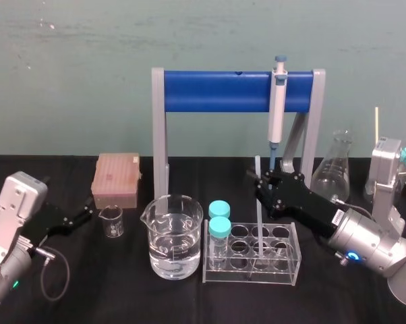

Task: Pick up the stirring rod with one hand, then place it down.

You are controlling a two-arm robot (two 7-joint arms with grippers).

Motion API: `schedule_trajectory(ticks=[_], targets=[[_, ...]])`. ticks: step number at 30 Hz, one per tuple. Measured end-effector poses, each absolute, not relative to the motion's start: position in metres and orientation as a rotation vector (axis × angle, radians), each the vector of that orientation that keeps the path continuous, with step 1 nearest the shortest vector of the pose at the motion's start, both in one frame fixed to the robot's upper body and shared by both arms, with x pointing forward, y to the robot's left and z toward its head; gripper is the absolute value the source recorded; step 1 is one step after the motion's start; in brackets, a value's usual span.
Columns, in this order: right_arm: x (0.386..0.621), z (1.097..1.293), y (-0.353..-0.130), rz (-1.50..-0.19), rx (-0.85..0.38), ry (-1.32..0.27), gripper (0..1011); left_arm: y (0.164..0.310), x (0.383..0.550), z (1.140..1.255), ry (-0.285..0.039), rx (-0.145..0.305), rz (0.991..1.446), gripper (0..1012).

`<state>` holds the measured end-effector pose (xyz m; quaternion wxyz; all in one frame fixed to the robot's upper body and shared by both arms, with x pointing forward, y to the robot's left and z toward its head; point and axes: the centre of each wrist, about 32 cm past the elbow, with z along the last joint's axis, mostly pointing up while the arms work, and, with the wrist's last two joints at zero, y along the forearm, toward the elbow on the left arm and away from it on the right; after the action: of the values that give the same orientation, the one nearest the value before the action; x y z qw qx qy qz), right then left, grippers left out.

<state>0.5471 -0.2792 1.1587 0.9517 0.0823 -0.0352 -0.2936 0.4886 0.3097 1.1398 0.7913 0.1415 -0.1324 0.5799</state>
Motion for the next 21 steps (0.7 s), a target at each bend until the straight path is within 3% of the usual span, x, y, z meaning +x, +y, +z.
schedule_trajectory(ticks=[21], targets=[[0.5456,1.1481,-0.2791,-0.591,0.142,-0.021,71,0.3097,0.4886,1.1398,-0.285,0.305,1.248,1000]])
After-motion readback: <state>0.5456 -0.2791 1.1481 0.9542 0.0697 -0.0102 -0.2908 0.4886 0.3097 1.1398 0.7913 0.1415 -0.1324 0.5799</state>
